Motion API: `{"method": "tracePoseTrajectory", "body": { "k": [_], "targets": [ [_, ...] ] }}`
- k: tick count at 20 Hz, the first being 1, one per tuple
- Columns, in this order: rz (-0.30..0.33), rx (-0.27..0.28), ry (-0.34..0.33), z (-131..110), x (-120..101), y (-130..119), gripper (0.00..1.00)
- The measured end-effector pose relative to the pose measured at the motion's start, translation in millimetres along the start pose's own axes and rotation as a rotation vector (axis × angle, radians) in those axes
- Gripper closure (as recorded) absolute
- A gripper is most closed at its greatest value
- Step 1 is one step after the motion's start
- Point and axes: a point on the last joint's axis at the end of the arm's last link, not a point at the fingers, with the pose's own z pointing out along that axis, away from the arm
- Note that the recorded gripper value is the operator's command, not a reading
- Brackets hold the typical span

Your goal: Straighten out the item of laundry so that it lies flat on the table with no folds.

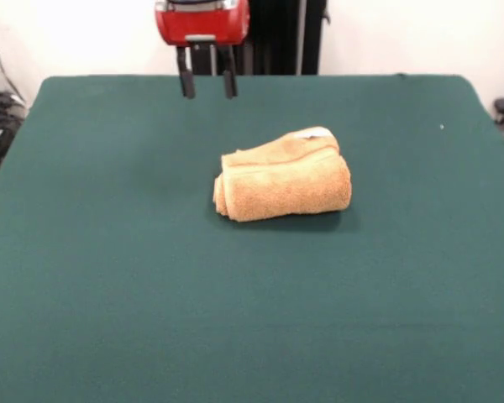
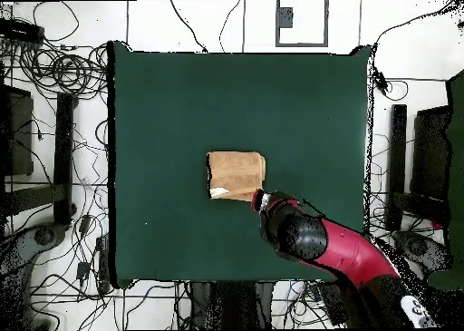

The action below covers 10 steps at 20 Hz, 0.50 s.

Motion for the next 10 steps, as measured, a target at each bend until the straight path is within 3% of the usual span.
{"method": "tracePoseTrajectory", "body": {
  "k": [10],
  "targets": [
    [-0.071, -0.051, -0.017, 6.5, -1.3, 5.8, 0.00]
  ]
}}
